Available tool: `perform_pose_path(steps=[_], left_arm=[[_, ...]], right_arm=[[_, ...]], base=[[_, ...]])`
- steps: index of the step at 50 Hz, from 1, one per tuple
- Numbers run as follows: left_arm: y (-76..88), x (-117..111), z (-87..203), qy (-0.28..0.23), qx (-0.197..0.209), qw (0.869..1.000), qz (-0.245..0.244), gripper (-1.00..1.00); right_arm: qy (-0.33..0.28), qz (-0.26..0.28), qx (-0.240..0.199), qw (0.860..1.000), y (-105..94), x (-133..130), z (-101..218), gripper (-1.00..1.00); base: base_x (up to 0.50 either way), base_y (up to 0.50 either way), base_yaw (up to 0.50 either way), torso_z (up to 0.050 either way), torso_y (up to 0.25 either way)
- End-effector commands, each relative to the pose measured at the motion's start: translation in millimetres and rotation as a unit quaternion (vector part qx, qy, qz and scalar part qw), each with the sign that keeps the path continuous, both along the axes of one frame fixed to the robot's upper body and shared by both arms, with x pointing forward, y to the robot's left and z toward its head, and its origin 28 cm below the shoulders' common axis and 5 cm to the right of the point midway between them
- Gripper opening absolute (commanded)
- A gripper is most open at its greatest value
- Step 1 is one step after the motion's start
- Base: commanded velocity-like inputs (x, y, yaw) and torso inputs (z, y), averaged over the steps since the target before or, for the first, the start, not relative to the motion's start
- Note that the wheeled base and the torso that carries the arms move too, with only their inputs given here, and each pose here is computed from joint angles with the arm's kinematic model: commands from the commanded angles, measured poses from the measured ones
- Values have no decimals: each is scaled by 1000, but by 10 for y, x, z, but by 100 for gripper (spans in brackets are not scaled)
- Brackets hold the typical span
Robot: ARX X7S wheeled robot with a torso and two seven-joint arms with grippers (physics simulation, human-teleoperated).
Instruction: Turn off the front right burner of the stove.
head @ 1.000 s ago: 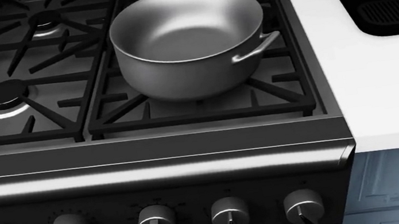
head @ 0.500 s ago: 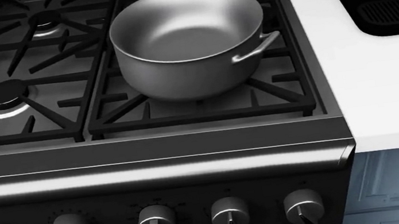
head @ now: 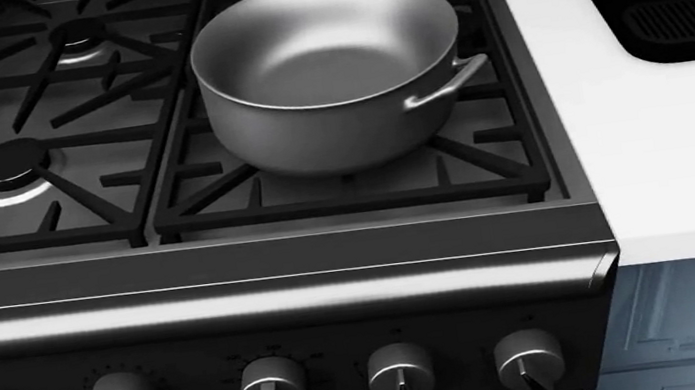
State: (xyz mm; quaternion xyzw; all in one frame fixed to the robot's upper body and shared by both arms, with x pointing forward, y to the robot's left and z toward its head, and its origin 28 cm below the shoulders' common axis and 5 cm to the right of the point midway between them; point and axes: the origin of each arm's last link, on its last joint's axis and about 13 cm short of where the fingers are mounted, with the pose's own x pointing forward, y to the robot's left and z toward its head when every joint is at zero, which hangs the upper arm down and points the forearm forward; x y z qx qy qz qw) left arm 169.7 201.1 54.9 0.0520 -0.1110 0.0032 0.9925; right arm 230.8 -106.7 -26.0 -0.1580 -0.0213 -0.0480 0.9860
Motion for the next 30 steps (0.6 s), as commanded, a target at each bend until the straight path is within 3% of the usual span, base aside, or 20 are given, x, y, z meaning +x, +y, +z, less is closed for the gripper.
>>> perform_pose_path(steps=[1, 30], left_arm=[[1, -2, 0, -1, 1, 1000, -1, 100], [-1, -14, 6, -6, 1, 1000, -3, 100]], right_arm=[[7, -4, -7, 1000, 6, 105, -43, 100], [21, -23, -10, 999, -48, 344, -123, 100]], base=[[0, 0, 0, 0, 0], [0, 0, 0, 0, 0]])
